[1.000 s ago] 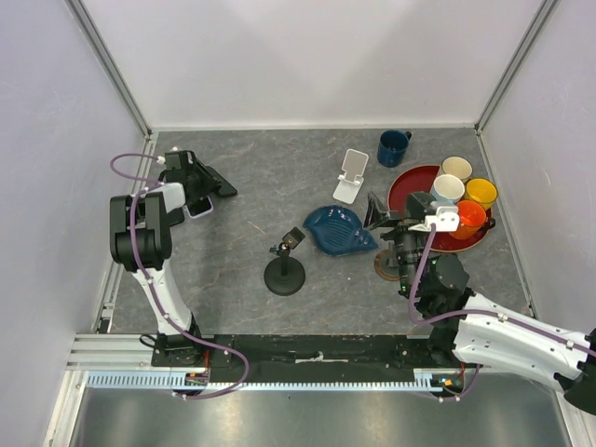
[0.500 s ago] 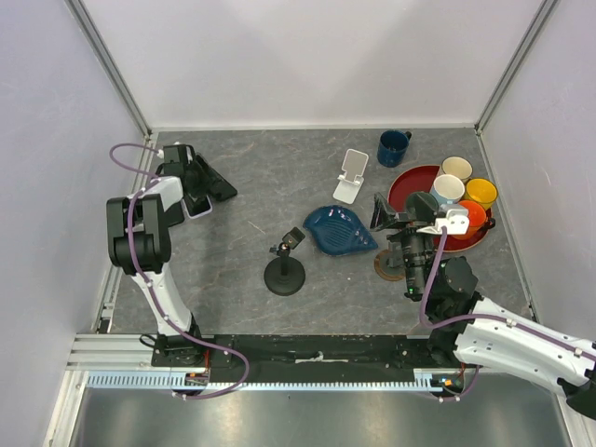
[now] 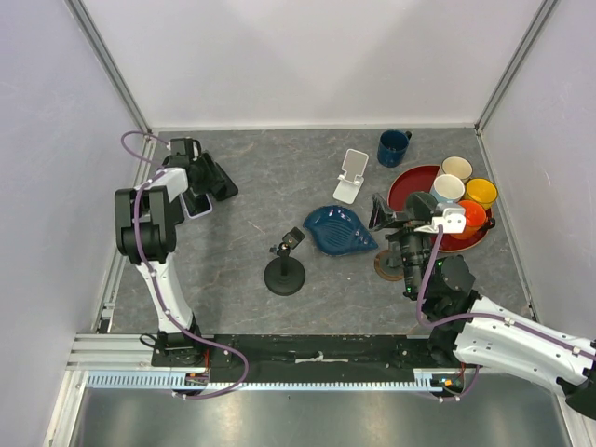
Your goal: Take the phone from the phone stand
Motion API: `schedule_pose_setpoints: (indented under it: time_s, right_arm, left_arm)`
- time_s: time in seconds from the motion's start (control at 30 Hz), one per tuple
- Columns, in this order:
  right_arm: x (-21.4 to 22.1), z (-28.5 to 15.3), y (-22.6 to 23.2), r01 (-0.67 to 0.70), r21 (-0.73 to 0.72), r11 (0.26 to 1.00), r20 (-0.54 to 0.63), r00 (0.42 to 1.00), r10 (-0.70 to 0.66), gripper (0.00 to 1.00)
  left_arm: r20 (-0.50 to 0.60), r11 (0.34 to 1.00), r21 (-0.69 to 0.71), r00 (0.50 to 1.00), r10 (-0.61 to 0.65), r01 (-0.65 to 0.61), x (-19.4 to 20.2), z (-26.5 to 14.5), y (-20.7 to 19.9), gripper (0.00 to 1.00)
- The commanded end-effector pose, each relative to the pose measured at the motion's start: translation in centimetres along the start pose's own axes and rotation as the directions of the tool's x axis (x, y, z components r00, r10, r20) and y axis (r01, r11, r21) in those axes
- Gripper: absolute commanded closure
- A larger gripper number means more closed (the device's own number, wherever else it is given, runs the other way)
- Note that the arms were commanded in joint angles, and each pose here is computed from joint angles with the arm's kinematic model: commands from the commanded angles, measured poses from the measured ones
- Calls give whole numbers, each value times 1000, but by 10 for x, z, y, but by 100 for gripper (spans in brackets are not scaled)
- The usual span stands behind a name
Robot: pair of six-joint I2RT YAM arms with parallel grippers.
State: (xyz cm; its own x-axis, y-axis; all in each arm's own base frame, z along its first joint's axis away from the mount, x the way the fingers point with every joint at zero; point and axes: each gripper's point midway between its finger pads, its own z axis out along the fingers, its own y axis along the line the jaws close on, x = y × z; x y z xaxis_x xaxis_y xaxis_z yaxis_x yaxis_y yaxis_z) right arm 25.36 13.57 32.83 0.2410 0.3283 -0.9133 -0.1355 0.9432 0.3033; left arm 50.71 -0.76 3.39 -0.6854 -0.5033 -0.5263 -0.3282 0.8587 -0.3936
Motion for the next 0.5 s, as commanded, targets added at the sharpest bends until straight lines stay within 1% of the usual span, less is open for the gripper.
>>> schedule_pose_setpoints:
  time_s: [0.0, 0.07, 0.1, 0.2, 0.33, 0.43, 0.47]
  right_arm:
    - [0, 1, 3, -7, -18, 1000, 1, 1000, 7, 2]
    - [1, 1, 4, -9, -23, 1000, -2, 1000, 9, 2]
    - [1, 1, 5, -9, -24, 1000, -3, 1000, 9, 2]
    - [-1, 1, 4, -10, -23, 1000, -2, 1000, 10, 2]
    - [-2, 0, 2, -10, -20, 1000, 1, 1000, 10, 2]
    - [-1, 0, 4, -8, -26, 1000, -1, 1000, 8, 2]
    - [-1, 0, 4, -7, -26, 1000, -2, 1000, 7, 2]
  left_arm:
    - [45, 993, 23, 992, 114, -115, -14, -4, -22, 32]
    - [52, 986, 9, 985, 167, -167, -16, -5, -25, 31]
    - [67, 984, 0, 982, 176, -177, -23, -6, -27, 31]
    - [61, 983, -18, 981, 185, -184, -26, -5, -28, 29]
    - [66, 977, -41, 976, 210, -207, -29, -6, -28, 25]
    - [60, 971, -74, 971, 232, -227, -32, -6, -22, 20]
    - [50, 965, -66, 965, 256, -252, -25, -5, -32, 17]
